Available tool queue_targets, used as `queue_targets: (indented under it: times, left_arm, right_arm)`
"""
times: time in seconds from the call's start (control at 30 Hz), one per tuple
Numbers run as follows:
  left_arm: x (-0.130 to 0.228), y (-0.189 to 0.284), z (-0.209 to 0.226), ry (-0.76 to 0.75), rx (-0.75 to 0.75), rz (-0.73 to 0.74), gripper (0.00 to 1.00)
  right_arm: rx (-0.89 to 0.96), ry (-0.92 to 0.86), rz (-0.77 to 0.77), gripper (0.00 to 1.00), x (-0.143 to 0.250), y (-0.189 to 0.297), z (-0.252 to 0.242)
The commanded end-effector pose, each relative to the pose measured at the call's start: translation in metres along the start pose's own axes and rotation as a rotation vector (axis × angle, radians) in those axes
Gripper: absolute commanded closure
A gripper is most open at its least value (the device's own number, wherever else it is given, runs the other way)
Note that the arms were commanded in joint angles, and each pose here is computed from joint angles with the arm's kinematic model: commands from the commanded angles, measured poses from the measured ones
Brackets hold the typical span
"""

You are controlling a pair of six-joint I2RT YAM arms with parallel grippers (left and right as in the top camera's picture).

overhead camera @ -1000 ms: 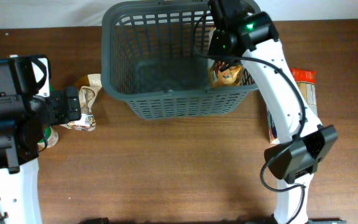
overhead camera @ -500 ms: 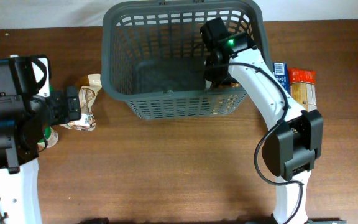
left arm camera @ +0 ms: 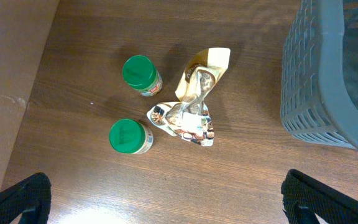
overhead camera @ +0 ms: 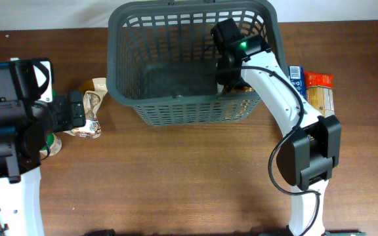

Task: Pack container
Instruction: 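Carry the snack bag into the basket and open the right gripper, then grasp the orange-red pasta pack with the right gripper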

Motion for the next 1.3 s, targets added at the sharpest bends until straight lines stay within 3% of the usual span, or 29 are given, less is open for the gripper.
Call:
queue_targets:
  times: [0.0,0.17,0.33,0.43,0.57,0.7,0.87,1.1,1.27]
  left_arm:
    - [-0.002,0.001,0.0,0.005,-0.01,-0.007,0.01]
    - [-0.002,0.001,0.0,0.006,-0.01,-0.007,0.01]
    - [-0.002,0.001,0.0,0.006,-0.01,-0.007,0.01]
    - [-0.002,0.001,0.0,0.006,-0.01,-0.007,0.01]
    - [-0.002,0.001,0.0,0.006,-0.01,-0.007,0.01]
    - [-0.002,0.001,0.0,0.006,-0.01,-0.007,0.01]
    - [-0.002,0.001,0.0,0.006,-0.01,-0.007,0.01]
    - [-0.002,0.001,0.0,0.006,-0.01,-0.007,0.01]
    - [-0.002,0.001,0.0,0.006,-0.01,-0.007,0.01]
  right_arm:
    - [0.028,0.009,-0.104,0.32,-0.011,0.015,-0.004]
    - [-0.052,0.123,-0.245,0.27,-0.036,0.052,-0.002]
    - [-0.117,0.088,-0.434,0.21,-0.069,0.146,-0.034]
    - [-0.099,0.036,-0.527,0.18,-0.083,0.193,-0.072]
    - [0.086,-0.142,-0.586,0.15,-0.1,0.226,-0.162]
    - [0.188,-0.301,-0.449,0.15,-0.112,0.195,-0.249]
    - [0.072,-0.413,-0.181,0.15,-0.116,0.113,-0.308]
    - [-0.09,-0.397,0.2,0.16,-0.069,-0.027,-0.317]
    - [-0.089,-0.339,0.273,0.16,-0.035,-0.079,-0.312]
Point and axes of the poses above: each gripper's point midway between its finger pads, its own y axis back along the fingers, its own z axis along the line the jaws close on, x = y × z, the point moved 10 cm from there along y, back along the fingers, and after that the axes turned 6 degrees about -y, right-handed, at the moved point
